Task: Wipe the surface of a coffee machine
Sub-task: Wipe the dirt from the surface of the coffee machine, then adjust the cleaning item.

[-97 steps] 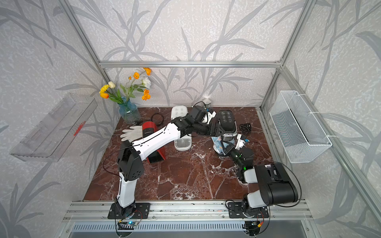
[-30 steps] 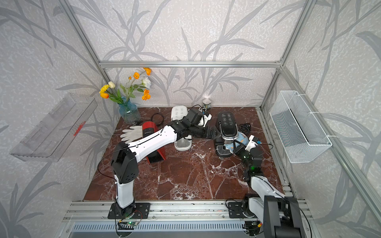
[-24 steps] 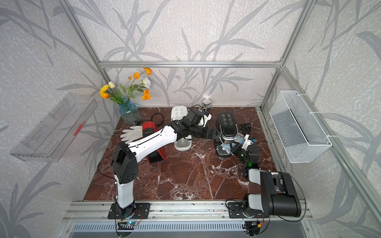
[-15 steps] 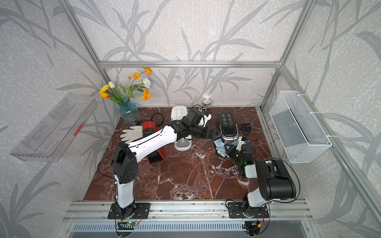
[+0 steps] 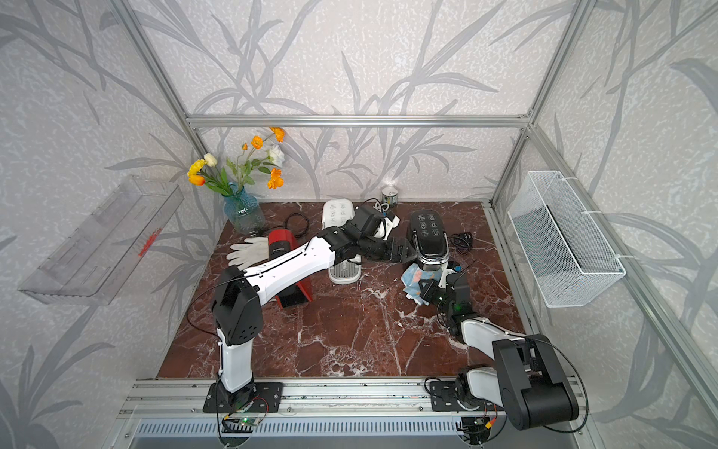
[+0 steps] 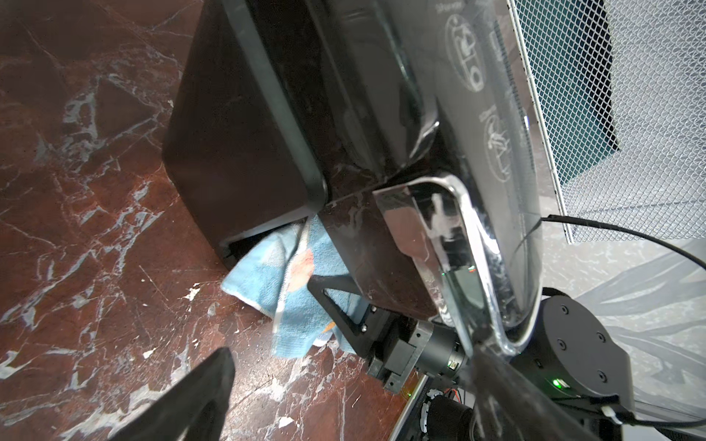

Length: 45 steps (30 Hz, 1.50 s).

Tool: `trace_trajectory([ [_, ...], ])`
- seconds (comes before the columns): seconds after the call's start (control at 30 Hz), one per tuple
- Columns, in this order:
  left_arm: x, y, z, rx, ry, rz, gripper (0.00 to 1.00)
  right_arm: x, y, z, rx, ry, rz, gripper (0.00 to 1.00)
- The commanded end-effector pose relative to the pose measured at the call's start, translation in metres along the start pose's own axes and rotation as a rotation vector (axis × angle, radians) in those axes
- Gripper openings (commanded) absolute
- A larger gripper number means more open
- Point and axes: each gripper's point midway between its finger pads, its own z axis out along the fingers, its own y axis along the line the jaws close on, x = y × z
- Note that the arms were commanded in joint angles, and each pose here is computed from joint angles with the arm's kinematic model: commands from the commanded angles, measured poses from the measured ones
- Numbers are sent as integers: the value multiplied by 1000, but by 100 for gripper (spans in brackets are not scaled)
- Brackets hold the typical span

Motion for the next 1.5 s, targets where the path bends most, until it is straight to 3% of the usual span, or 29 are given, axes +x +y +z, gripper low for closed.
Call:
trace_trajectory([
  [0.0,-1,-4,-1,12,-6,13,95,-5,-24,-7,108,-3,-16,1],
  [0.13,1,0,-5,5,-17,12,95,-25,-24,-9,167,-28,-101,1],
  [0.3,4,3,-8,0,-26,12,95,-36,-21,-1,164,-46,-101,1],
  [0.7,9,13,-26,-44,-85,62,94,-5,-5,20,30,54,-50,1],
  [1.03,9,30,-46,-163,-122,158,96,10,-17,-1,92,84,-75,1],
  [1.23,-2,42,-65,-264,-189,210,100,-6,-26,-20,149,48,-75,1],
  [1.47,-12,59,-85,-332,-233,180,100,-34,-26,-43,168,-32,-71,1],
])
